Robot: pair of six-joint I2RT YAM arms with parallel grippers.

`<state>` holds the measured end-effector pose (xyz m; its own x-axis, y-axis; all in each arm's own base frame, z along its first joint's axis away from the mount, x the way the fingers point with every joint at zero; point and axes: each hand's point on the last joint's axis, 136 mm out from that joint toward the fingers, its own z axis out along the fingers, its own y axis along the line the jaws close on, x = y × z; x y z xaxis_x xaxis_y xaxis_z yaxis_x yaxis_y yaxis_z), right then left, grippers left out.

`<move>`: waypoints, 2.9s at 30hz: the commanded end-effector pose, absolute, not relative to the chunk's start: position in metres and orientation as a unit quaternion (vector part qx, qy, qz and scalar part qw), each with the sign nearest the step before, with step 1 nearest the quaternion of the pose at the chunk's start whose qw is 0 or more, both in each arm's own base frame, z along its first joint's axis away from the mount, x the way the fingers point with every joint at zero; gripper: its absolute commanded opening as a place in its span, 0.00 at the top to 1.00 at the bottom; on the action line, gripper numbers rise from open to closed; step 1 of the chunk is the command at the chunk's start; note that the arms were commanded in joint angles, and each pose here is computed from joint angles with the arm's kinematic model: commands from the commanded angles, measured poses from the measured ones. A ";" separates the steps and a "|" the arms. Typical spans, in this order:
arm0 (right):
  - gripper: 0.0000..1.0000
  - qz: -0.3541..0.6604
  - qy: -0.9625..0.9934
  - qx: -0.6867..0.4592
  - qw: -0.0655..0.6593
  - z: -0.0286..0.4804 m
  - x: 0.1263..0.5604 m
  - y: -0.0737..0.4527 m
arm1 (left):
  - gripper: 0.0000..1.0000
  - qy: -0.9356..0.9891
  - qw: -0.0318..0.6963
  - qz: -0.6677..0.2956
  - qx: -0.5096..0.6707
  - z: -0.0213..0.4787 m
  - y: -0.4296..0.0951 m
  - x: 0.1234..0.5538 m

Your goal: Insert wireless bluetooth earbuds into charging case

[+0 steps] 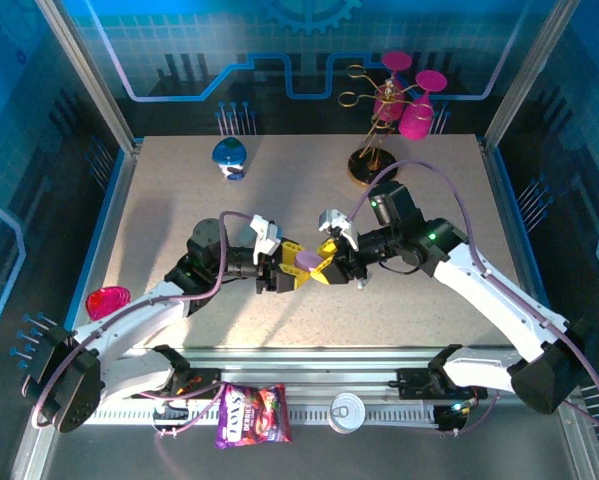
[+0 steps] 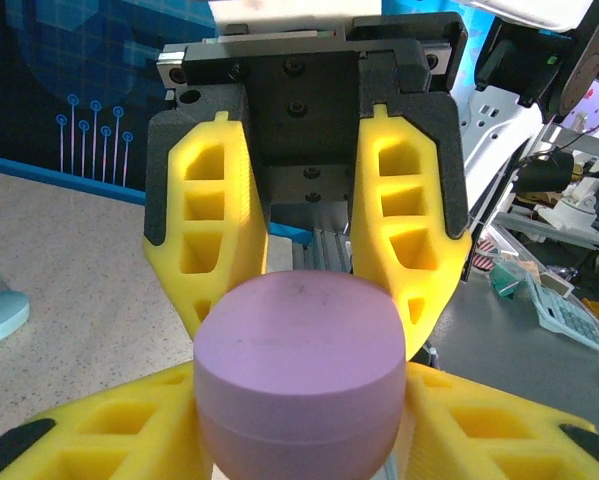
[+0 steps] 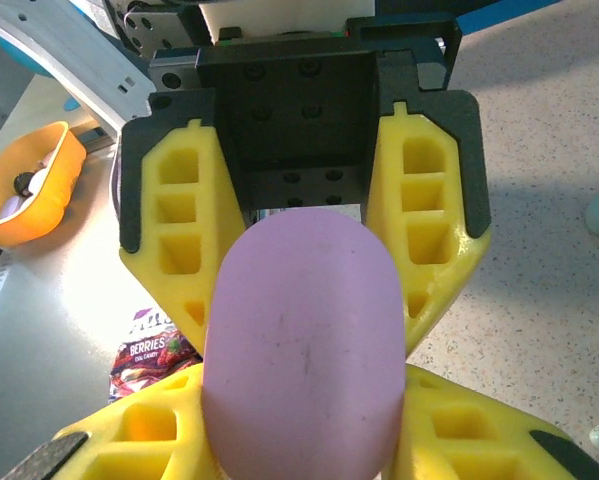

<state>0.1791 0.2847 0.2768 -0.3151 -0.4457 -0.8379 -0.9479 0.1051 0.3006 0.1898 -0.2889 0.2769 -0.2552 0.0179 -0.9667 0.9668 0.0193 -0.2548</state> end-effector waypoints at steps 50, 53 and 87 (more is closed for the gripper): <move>0.14 0.430 0.658 -0.441 0.432 0.321 0.198 0.256 | 0.73 0.524 0.473 -0.517 0.484 0.268 -0.288 0.181; 0.04 0.436 0.649 -0.419 0.461 0.330 0.200 0.249 | 0.73 0.530 0.489 -0.501 0.479 0.263 -0.286 0.186; 0.46 0.076 0.961 -0.092 0.249 0.076 0.352 0.211 | 0.72 0.527 0.518 -0.471 0.481 0.267 -0.273 0.175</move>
<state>0.3468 0.2088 0.0838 -0.8537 -0.1192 -0.5069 -0.2414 0.9531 0.1824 0.1815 -0.2733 0.2630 -0.0424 0.0241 -0.9988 0.9931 0.1106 -0.0395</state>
